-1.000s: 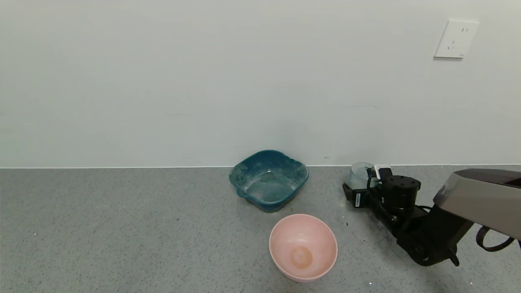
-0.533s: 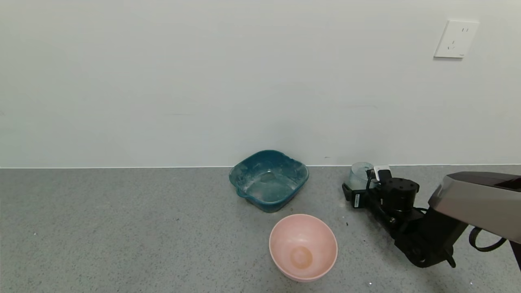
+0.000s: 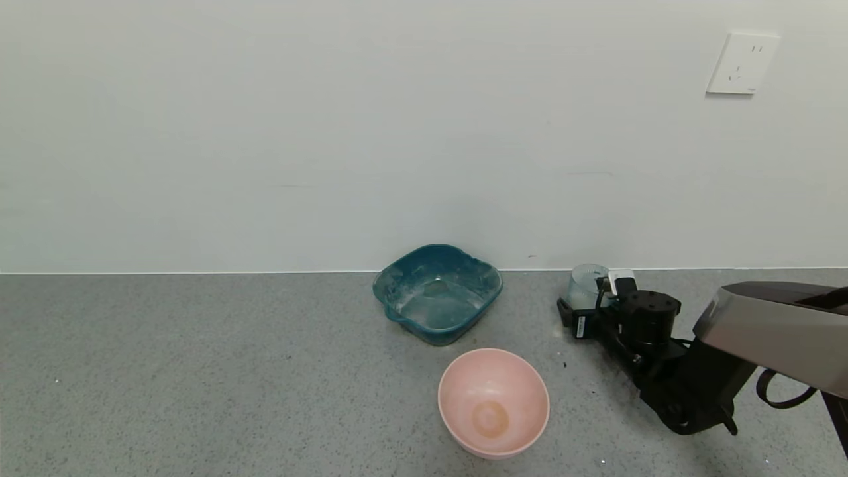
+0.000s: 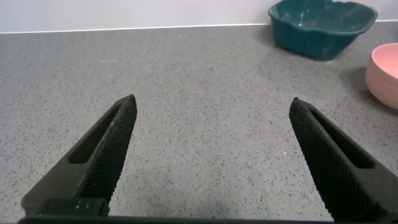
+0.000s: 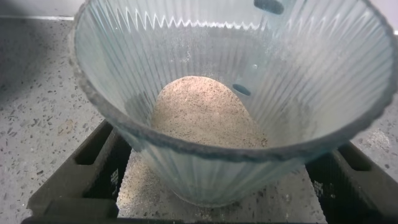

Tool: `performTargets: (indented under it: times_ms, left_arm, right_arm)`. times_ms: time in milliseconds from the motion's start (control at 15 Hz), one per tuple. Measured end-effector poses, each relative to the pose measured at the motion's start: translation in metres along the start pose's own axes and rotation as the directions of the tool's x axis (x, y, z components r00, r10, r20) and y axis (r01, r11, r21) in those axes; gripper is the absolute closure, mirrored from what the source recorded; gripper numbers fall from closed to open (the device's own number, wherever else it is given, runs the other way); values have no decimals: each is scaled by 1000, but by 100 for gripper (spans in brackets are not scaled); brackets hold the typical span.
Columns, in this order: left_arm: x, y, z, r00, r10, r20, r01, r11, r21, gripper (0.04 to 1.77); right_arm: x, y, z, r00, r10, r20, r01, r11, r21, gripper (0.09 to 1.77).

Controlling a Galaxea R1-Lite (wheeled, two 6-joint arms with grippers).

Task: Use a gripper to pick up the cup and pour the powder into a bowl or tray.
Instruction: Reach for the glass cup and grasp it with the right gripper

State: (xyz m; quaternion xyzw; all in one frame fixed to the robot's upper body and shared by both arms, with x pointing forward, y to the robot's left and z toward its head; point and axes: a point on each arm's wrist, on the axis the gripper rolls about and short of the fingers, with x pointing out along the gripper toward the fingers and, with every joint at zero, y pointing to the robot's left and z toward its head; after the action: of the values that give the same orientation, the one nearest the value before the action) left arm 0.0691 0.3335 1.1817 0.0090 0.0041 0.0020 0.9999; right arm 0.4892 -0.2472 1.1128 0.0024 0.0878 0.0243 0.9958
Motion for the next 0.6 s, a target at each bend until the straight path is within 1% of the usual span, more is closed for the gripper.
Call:
performTargets:
  times_ms: [267,400,467,600]
  left_arm:
    - [0,0,0,1000,0,0,0,1000,0,5]
    - [0,0,0,1000,0,0,0,1000,0,5]
    - [0,0,0,1000,0,0,0,1000,0,5]
    - [0,0,0,1000,0,0,0,1000,0,5]
  right_arm:
    - [1,0,0,1000,0,3,0,1000,0,15]
    - [1,0,1,1000,1,14,-1,1000,2,44]
    - [1,0,1,1000,1,15,-1,1000,2,49]
    - [1,0,0,1000,1,13,-1,1000,1,51]
